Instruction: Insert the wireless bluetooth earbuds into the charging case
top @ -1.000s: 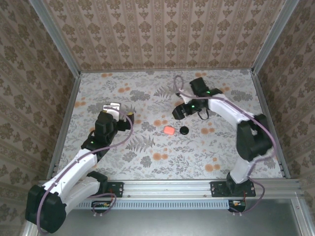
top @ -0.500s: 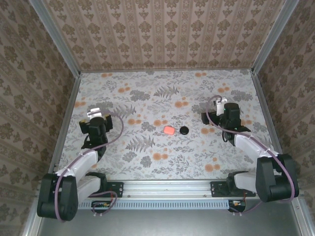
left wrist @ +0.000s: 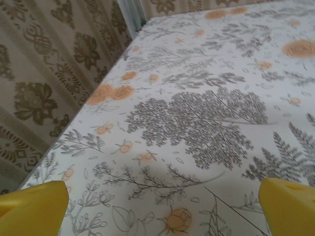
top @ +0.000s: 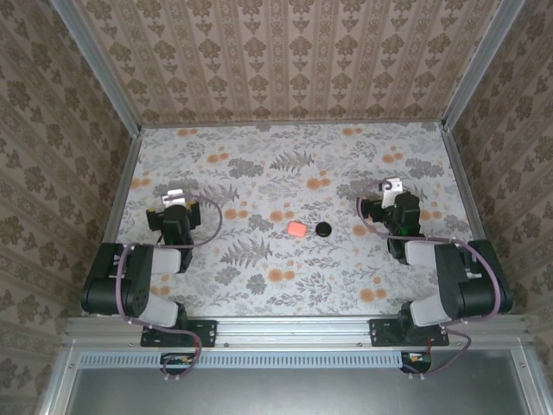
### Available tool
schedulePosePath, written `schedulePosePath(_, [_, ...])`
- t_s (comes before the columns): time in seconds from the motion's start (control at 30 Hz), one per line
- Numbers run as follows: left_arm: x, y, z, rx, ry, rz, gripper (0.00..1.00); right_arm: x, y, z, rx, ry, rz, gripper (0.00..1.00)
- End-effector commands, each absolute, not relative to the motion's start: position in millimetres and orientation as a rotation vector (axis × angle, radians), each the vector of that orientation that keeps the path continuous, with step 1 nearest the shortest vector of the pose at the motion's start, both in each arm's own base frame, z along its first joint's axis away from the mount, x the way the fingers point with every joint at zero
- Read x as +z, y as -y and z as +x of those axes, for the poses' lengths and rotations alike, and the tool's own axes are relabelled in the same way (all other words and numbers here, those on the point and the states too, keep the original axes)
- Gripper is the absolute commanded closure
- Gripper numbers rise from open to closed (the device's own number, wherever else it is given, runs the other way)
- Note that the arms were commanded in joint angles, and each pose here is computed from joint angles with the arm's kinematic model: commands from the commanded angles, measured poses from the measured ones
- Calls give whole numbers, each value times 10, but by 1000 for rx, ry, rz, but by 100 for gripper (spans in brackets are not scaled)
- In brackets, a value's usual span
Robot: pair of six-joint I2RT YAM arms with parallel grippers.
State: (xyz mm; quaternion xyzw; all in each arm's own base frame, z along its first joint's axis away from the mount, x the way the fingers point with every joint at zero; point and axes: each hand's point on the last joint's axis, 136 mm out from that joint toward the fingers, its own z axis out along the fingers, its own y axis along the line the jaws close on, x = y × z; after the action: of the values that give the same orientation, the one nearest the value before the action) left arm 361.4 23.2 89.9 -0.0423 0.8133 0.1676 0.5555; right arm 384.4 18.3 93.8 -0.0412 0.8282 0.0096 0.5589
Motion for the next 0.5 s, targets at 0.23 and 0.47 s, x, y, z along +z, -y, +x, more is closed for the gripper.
schedulePosePath(0.23, [1060,-128,3873,260,-1795,-16,0,972,-71,4001,78,-1923,-14,0])
schedulePosePath(0.47, [958,-205,3937,188,-1911,-62,0,967,-13,4005,48,-1925,18,0])
